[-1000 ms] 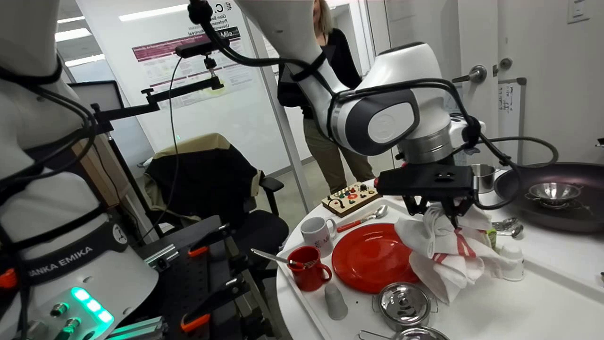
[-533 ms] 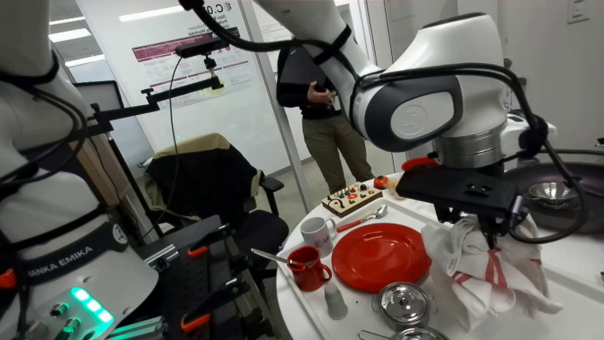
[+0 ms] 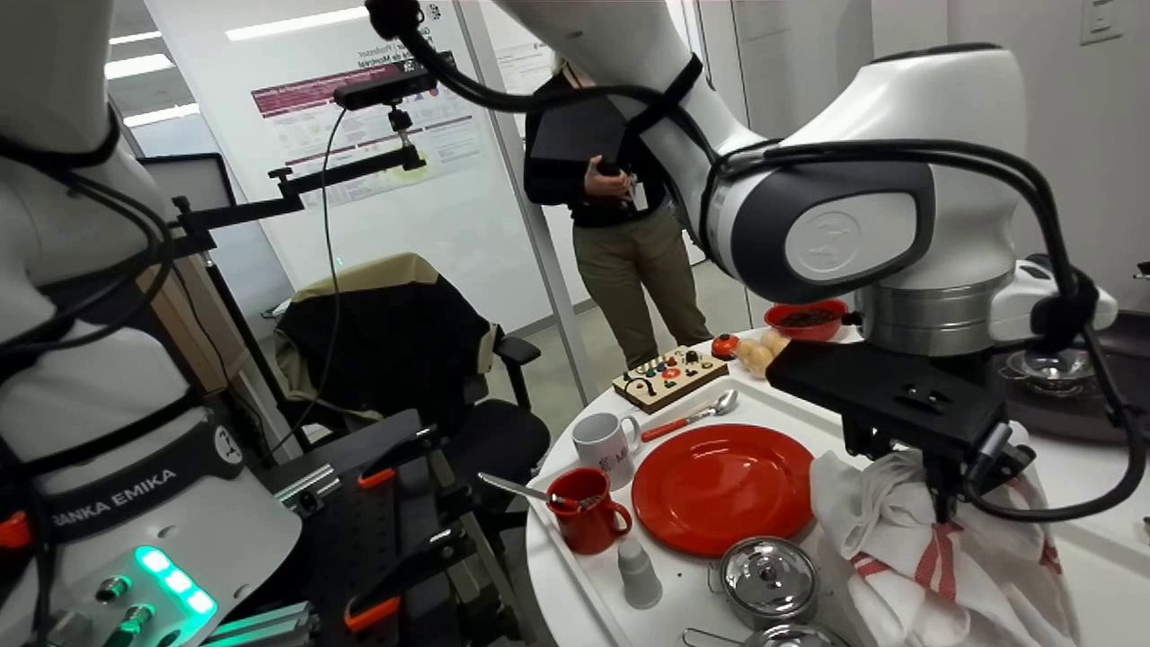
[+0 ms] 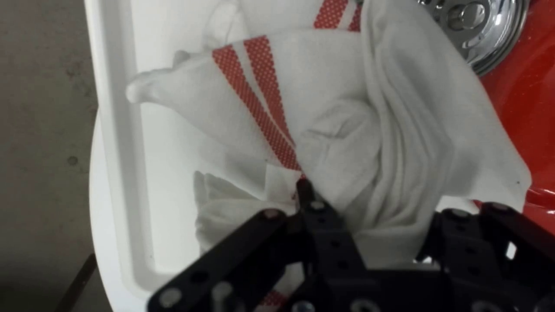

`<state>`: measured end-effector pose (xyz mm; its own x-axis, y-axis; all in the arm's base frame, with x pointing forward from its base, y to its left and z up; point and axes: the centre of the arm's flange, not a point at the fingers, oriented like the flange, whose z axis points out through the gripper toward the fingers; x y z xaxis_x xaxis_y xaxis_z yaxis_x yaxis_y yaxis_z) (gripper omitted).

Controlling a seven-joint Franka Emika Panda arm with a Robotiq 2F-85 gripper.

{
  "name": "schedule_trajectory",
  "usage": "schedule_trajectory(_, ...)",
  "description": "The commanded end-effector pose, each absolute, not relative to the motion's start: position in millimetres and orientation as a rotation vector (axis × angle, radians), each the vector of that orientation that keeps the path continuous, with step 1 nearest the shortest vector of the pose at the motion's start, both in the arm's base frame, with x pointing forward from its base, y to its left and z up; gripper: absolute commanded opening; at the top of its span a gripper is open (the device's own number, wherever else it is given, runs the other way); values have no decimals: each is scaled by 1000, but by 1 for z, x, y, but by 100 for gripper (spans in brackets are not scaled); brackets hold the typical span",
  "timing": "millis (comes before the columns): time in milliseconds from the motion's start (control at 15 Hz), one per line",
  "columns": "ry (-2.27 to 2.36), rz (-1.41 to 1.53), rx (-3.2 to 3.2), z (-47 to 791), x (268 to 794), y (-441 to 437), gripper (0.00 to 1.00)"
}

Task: Use the white towel to wipe the pan

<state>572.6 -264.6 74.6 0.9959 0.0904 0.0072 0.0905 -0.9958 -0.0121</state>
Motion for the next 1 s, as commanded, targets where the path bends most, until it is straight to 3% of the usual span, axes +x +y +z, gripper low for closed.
schedule_trajectory(0,-46,75,-3109,57,587,-273,6)
schedule_trajectory(933,133,172,-3076,42,592,-304,7)
